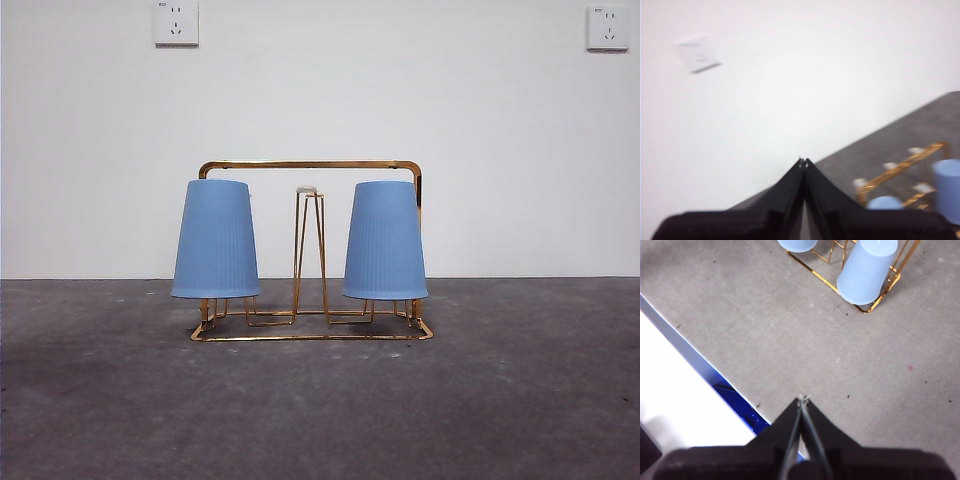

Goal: Pick up cup 1,put cup 1 in the cup rack,pick up cup 2,put cup 2 in the cup rack

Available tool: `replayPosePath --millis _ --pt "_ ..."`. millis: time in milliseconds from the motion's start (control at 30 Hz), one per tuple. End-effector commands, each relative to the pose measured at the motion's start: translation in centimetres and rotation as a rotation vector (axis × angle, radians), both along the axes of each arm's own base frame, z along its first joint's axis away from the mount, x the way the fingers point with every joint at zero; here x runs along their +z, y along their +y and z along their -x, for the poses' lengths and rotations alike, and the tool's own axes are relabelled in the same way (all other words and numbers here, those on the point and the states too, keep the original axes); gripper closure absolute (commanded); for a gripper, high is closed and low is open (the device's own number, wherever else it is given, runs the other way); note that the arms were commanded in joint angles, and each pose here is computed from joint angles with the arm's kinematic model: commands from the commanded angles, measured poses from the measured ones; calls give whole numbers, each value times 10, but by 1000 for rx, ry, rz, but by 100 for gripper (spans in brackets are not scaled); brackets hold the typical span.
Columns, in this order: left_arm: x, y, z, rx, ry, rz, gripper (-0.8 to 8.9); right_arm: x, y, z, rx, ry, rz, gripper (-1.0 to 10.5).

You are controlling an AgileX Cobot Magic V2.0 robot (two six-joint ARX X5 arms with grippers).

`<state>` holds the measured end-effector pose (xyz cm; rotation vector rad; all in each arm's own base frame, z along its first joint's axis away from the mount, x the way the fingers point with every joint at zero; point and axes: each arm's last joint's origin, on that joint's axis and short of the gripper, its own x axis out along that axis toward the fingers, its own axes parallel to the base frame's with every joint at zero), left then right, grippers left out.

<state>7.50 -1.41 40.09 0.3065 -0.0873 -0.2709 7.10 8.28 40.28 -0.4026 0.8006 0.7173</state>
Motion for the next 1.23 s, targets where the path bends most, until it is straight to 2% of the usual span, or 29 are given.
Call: replayPosePath --millis 33,233,433,567,933,1067,1233 --pt "-19 4 -5 54 1 -37 816 -3 -1 0 -12 19 19 942" --pt "-73 9 -11 120 3 35 816 -3 -1 0 -12 20 19 942" --pt "-135 11 -15 141 76 103 816 -3 -1 0 -12 20 19 942" --pt "-171 13 -16 214 127 149 816 -3 -1 0 -12 19 19 942" --pt "-231 17 -17 360 195 261 816 -3 -1 0 -12 19 19 941" --pt "-251 17 -20 375 265 340 816 -3 -1 0 -12 19 19 941" --pt "-250 16 -20 353 261 372 816 -3 -1 0 -12 18 18 941"
